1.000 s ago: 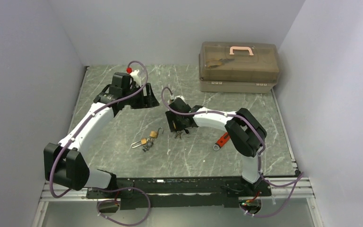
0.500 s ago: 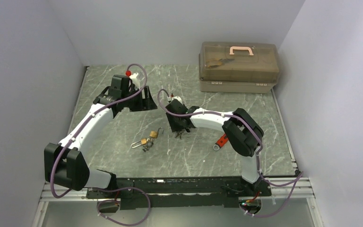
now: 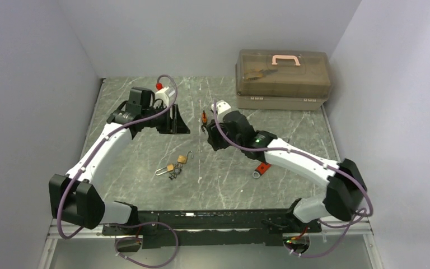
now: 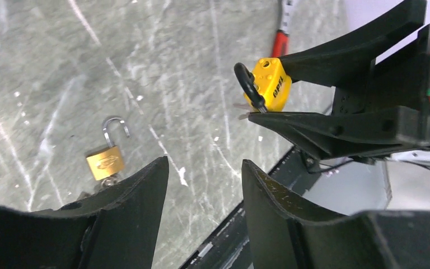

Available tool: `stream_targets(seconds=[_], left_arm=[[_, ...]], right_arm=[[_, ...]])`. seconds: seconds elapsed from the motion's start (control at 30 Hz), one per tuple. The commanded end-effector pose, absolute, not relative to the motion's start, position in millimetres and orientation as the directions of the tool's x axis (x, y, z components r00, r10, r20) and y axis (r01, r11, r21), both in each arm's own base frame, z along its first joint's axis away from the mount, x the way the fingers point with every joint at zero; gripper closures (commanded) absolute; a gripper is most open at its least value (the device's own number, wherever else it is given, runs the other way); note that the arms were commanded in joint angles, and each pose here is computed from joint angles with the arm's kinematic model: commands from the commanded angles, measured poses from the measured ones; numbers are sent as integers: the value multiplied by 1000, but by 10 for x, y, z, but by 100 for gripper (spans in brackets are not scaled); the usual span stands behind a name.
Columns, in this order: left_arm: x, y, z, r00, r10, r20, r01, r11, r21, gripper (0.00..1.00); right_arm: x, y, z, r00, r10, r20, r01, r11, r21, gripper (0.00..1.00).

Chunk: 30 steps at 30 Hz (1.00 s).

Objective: Lock with the key
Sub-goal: Pick up the lock from the center of the board.

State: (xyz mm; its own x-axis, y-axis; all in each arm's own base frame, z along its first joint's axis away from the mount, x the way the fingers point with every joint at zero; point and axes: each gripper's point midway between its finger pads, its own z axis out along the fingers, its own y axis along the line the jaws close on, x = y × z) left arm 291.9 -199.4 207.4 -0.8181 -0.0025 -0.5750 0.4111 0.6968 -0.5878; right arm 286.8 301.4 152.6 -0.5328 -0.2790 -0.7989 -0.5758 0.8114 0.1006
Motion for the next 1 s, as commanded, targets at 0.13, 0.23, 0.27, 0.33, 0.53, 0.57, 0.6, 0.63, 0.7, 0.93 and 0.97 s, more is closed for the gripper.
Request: stream_targets(seconds=[0.13,0.23,0.27,0.33,0.53,0.57,0.6,0.63,0.7,0.93,0.97], left_arm=[[2556,-2247,2979,-732,1,-681,614,435,-659,43],[2496,-2275,3129,-726,-15,-688,627,395,-671,43],[2480,-2282,3168,-723,-18,-691,633,384,-672,43],[2460,-2291,3213,-720,-20,-694,638,374,-673,44],[2425,-2339,3106,-707,48,-705,658,410,-632,47],[2415,-2347,3092,-701,58,-711,665,415,-621,47],[2407,-2352,3089,-691,67,-720,675,419,-608,47],[2389,-2360,3085,-679,80,-730,687,420,-593,47],[2372,-2368,3089,-661,92,-745,704,420,-573,47],[2340,-2370,3046,-661,121,-740,708,426,-563,60],[2337,-2373,3031,-666,124,-736,705,428,-566,61]], right_arm=[[2638,3124,2340,-321,-242,-915,-729,681,76,96],[2557,3141,2461,-298,-247,-922,-749,659,66,96],[2537,3148,2504,-290,-247,-925,-754,654,62,96],[2481,3179,2571,-276,-252,-928,-767,639,55,96],[2306,3299,2753,-250,-244,-937,-824,562,73,96],[2281,3308,2787,-247,-241,-939,-832,550,78,96],[2236,3328,2808,-246,-239,-939,-845,528,86,96],[2203,3337,2850,-244,-233,-941,-853,513,94,96],[2132,3349,2899,-241,-230,-943,-869,483,105,96],[2094,3290,3048,-222,-214,-951,-872,480,95,96],[2096,3286,3062,-219,-214,-952,-872,480,93,96]])
